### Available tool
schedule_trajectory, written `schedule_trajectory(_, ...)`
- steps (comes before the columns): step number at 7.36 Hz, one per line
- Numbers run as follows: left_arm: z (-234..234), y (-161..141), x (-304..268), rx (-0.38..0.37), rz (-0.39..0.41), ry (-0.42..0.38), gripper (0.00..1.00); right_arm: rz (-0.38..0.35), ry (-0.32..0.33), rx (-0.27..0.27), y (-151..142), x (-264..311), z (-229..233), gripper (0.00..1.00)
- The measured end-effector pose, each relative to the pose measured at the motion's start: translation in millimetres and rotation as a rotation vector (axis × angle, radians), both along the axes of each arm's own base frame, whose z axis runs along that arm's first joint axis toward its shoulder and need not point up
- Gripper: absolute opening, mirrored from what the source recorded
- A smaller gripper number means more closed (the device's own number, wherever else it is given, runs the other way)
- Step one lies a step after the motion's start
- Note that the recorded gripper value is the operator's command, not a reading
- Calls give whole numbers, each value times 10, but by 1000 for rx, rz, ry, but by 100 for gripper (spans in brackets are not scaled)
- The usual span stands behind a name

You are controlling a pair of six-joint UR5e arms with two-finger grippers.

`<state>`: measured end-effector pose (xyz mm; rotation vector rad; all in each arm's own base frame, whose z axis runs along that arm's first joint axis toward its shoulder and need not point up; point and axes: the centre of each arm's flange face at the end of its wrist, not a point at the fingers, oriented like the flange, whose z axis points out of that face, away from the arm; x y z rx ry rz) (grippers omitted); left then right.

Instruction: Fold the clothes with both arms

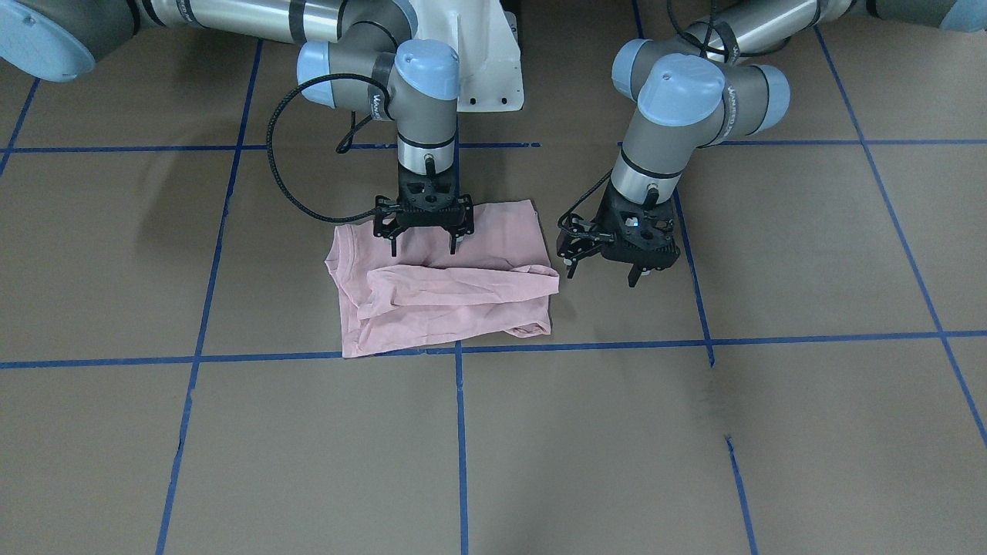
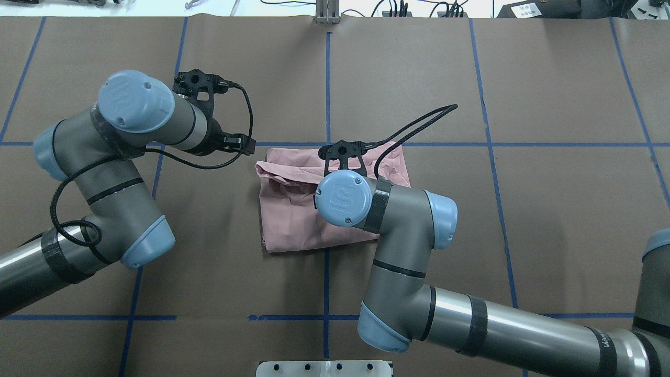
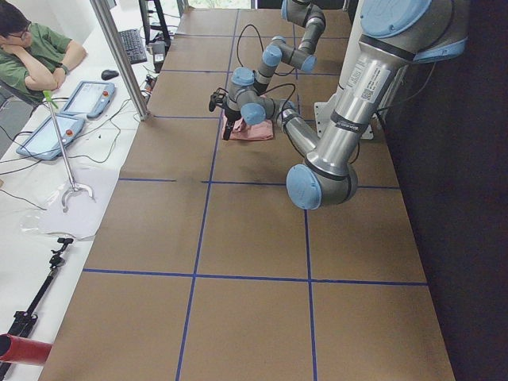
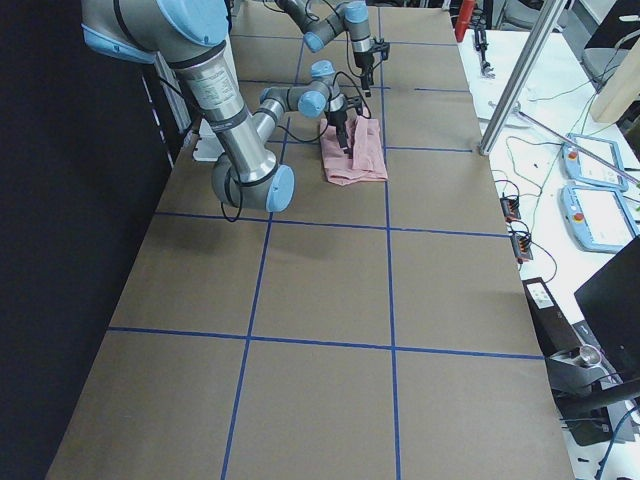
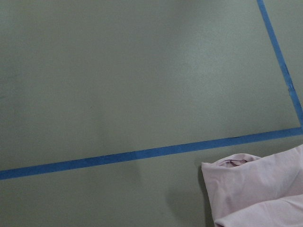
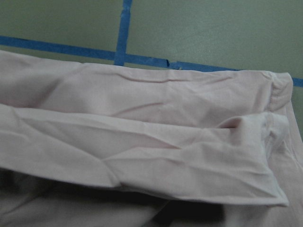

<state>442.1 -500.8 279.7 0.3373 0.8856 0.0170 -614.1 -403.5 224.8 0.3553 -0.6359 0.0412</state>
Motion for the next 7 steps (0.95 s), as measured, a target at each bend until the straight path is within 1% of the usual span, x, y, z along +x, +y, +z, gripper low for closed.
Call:
schedule_trajectory(1,-4,3,-4,0,0,1,100,6,20,2,-73,-13,65,100)
schedule_trajectory(2,-8,6,-7,0,0,2,100,23,41,2,-224,10,123,100)
schedule_trajectory(3,-16,8,-10,1,1,3,100,54,64,-4,-478,53,178,100)
schedule_trajectory(5,-33,14,-15,3,1,6,100,110,118,-9,-1188,209,180,100)
schedule_trajectory(6,-41,16,-12,3,1,7,100,128,144,-22,-1609,369,158,100)
schedule_trajectory(7,-46,23,-1,-2,-1,9,100,127,160,-43,-2004,606,156,100)
